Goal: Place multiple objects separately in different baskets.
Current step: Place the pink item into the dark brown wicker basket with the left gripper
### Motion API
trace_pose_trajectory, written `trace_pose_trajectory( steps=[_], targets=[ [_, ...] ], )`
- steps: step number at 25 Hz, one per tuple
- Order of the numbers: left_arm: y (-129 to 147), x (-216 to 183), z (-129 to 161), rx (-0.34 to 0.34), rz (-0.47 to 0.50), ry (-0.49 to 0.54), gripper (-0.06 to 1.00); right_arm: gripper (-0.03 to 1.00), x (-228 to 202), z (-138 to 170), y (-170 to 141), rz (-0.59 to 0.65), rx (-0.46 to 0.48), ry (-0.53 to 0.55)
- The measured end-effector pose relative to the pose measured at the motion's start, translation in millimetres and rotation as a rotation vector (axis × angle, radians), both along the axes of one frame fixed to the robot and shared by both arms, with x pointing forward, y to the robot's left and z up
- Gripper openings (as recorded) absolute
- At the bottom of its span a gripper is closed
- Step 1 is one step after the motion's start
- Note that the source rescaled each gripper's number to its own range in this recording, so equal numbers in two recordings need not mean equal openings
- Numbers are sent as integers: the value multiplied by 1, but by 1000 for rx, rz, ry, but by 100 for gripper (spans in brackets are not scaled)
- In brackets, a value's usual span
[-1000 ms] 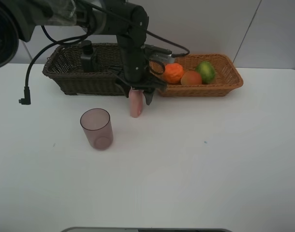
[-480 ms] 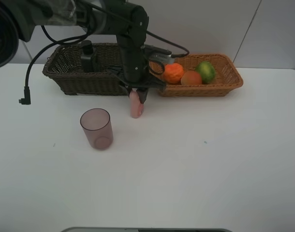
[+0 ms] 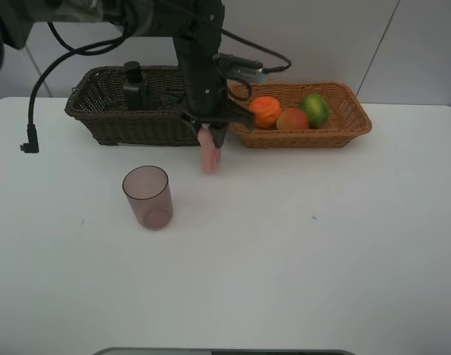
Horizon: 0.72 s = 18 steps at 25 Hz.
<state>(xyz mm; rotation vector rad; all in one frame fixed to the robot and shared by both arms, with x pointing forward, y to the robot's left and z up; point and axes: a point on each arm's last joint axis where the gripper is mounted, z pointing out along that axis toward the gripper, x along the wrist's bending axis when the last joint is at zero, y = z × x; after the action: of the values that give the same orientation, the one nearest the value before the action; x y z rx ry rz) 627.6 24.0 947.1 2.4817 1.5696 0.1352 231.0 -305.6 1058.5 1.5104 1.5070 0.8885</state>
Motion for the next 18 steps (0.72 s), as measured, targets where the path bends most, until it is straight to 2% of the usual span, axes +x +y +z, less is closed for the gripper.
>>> trace_pose_trajectory(
  steps=[5,9,15,18],
  targets=[
    [11,-11,67,-63,29,-83,38,93,0,0,0,0,0,0],
    [30,-14,103,-75,70,-144,38,93,0,0,0,0,0,0],
    [72,5,111,-40,188,-166,38,93,0,0,0,-1,-1,0],
    [86,15,112,-54,230,-190,38,93,0,0,0,-1,-1,0]
  ],
)
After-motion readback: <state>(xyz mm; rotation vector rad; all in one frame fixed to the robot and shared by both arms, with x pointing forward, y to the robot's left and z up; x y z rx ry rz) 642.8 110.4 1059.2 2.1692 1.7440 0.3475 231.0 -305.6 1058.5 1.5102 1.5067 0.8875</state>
